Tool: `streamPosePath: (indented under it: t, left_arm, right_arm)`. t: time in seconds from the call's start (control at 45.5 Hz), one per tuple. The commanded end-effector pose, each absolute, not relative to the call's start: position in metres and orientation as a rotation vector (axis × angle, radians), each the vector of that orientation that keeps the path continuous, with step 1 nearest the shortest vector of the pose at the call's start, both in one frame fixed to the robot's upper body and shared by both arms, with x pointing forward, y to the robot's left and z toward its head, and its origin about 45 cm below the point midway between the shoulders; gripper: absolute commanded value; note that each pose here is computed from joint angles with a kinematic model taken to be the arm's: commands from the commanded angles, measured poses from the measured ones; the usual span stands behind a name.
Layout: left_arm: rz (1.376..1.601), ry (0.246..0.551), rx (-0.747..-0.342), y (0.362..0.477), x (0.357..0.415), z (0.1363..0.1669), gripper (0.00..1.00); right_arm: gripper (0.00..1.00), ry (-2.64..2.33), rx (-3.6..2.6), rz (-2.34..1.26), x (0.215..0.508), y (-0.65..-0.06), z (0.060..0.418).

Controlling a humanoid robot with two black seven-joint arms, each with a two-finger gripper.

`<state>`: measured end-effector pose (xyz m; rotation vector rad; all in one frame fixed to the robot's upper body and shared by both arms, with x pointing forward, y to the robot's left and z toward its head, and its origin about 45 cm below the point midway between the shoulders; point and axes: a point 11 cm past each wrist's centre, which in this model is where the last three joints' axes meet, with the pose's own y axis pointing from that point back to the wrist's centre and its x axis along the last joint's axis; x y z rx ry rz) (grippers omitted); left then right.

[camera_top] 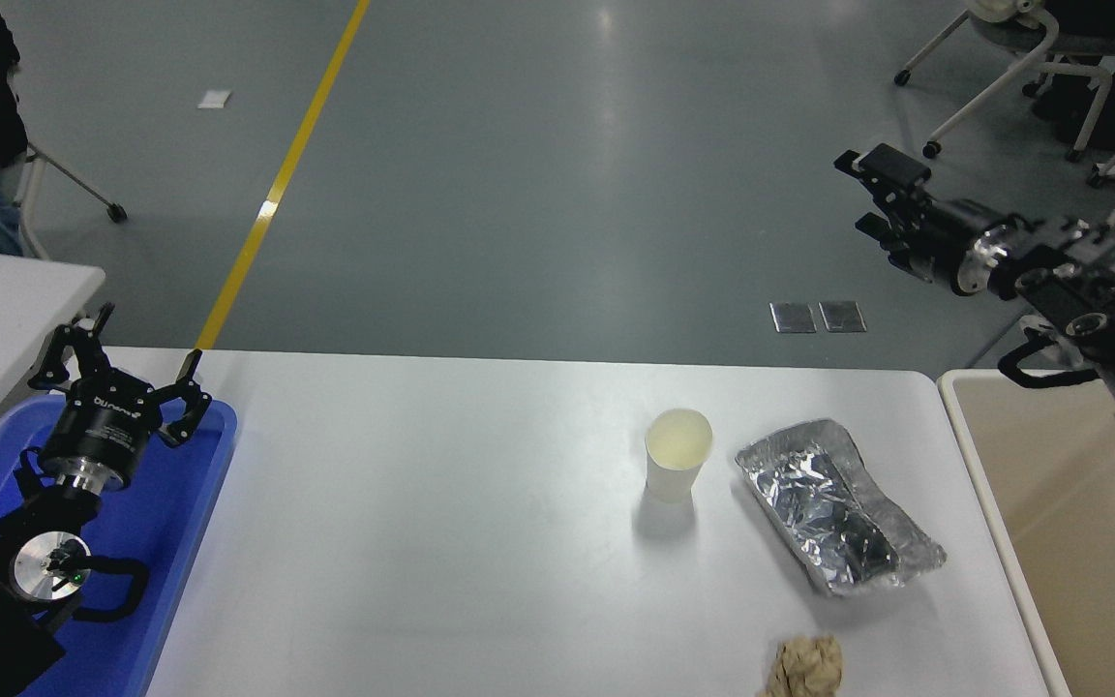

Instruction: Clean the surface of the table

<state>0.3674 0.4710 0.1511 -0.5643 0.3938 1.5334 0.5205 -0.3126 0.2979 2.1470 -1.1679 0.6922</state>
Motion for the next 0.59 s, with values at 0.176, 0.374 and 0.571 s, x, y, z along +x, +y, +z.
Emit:
streamPosePath:
  t: [0.176, 0.374, 0.571]
  left_arm:
    - [1.533, 0.394, -0.565, 0.471, 0.3675, 0.151, 1.0]
    - [1.534, 0.393, -0.564, 0.471, 0.3674, 0.1514, 1.0]
    - [1.533, 0.394, -0.565, 0.471, 0.3675, 0.151, 1.0]
  right_arm:
    - [0.99, -0.412, 2.093, 1.001, 0.492, -0.213, 0.314]
    - [0.99, -0.227, 2.046, 1.065, 0.479, -0.189, 0.306]
    - [0.99, -0.007, 1.98, 1.141, 0.465, -0.149, 0.28]
